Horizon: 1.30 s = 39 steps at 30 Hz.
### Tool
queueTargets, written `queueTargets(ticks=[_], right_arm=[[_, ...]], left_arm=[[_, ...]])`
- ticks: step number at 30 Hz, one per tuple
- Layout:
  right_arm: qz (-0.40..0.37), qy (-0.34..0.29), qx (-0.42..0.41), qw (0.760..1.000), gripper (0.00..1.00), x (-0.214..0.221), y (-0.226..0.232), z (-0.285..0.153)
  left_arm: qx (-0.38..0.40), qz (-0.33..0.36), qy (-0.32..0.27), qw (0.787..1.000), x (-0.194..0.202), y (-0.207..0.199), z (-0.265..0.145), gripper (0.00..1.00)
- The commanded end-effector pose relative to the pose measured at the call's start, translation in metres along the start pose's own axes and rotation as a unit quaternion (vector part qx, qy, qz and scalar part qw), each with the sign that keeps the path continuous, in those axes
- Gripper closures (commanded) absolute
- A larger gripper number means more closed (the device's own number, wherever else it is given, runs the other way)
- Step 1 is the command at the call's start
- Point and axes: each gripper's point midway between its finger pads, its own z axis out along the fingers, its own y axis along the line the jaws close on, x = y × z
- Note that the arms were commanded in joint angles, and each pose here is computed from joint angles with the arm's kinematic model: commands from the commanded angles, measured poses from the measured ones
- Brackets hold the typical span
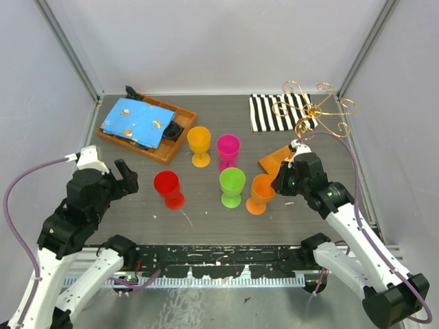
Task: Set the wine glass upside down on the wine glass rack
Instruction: Pick up the wine glass at the center of the board, then adjust the wine glass.
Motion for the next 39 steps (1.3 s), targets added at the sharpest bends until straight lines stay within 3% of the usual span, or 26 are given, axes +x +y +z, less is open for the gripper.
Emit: queueTargets(ticks=[1,13,23,29,31,36,39], right_arm=[[-0.008,-0.029,0.000,1.000,0.80,-0.018,0.004,-0.009],[0.000,-0.052,0.013,0.999,0.94,-0.025,0.001,-0.025],[0.005,-0.084,0.036,0.996,0.97,-0.039,-0.004,-0.058],[-0.012,-0.114,0.068,0.991,0.99,-0.056,-0.012,-0.093],[-0.020,-0.118,0.079,0.990,0.99,-0.061,-0.014,-0.103],[-0.025,-0.150,0.083,0.985,0.99,-0.077,-0.012,-0.130],[-0.022,-0.190,0.076,0.979,0.99,-0.094,-0.007,-0.156]], left_arm=[[0.007,0.001,-0.005,1.000,-0.002,-0.004,0.003,0.02],[0.006,0.001,-0.006,1.000,-0.002,-0.004,0.003,0.02],[0.027,-0.004,-0.022,0.999,-0.007,-0.008,-0.002,0.02],[0.147,0.050,-0.048,0.987,-0.029,-0.051,-0.014,0.02],[0.175,0.071,-0.033,0.981,-0.036,-0.066,-0.015,0.00],[0.267,0.095,0.043,0.958,-0.033,-0.115,-0.014,0.09],[0.307,0.101,0.040,0.946,-0.033,-0.139,-0.018,0.09]])
